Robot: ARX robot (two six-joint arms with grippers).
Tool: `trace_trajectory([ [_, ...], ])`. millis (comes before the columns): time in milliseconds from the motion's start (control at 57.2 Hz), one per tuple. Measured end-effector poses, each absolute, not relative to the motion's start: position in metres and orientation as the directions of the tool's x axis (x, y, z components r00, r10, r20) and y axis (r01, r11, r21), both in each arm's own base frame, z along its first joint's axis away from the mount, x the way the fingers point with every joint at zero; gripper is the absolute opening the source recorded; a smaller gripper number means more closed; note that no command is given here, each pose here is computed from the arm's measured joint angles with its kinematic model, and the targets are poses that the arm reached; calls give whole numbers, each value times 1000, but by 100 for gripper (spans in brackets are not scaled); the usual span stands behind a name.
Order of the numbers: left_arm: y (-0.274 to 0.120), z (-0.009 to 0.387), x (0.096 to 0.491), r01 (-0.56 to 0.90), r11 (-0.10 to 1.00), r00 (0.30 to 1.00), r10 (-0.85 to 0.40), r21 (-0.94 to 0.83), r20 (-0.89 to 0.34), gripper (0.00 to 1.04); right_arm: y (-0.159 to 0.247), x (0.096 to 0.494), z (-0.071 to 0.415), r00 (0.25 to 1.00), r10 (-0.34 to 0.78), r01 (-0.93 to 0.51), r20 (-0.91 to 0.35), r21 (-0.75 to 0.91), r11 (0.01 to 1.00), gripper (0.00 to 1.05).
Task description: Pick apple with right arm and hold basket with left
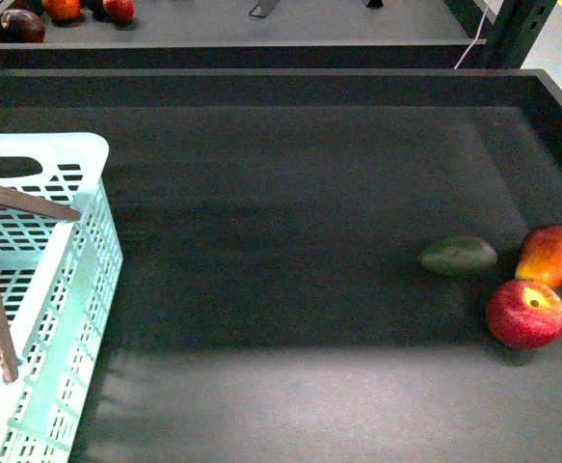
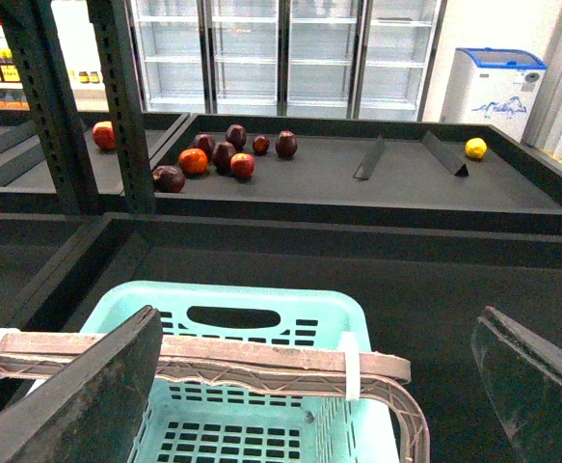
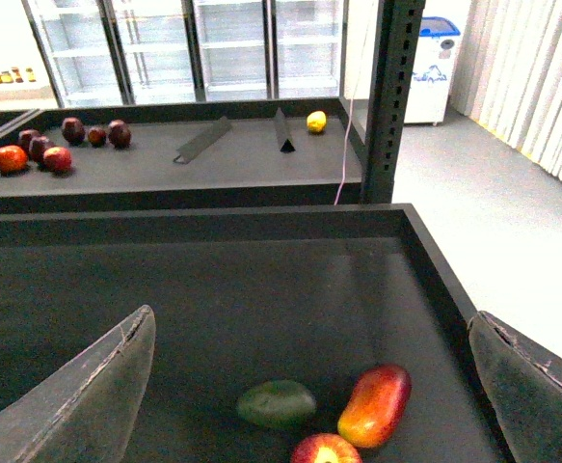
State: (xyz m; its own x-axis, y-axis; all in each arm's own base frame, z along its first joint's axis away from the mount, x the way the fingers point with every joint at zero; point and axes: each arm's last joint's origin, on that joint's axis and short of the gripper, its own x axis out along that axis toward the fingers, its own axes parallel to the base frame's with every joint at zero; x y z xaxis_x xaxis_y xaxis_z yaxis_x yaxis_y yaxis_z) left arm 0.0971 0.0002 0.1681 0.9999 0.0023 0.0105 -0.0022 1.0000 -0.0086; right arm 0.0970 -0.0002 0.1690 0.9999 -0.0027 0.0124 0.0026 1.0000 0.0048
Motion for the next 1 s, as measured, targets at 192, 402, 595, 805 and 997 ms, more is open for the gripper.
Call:
trace_trajectory([
  [192,0,168,97,-2,1000,1000,2,-9,10,98,0,97,169,1000,-3,3,12,5,1000,96],
  [402,0,168,97,-2,1000,1000,2,-9,10,98,0,97,169,1000,-3,3,12,5,1000,96],
  [595,0,168,97,-2,1000,1000,2,-9,10,98,0,97,169,1000,-3,3,12,5,1000,96],
  [805,0,168,97,-2,1000,1000,2,-9,10,98,0,97,169,1000,-3,3,12,5,1000,96],
  [997,0,167,97,36,992,991,-51,-119,-122,98,0,97,169,1000,-3,3,12,5,1000,96],
])
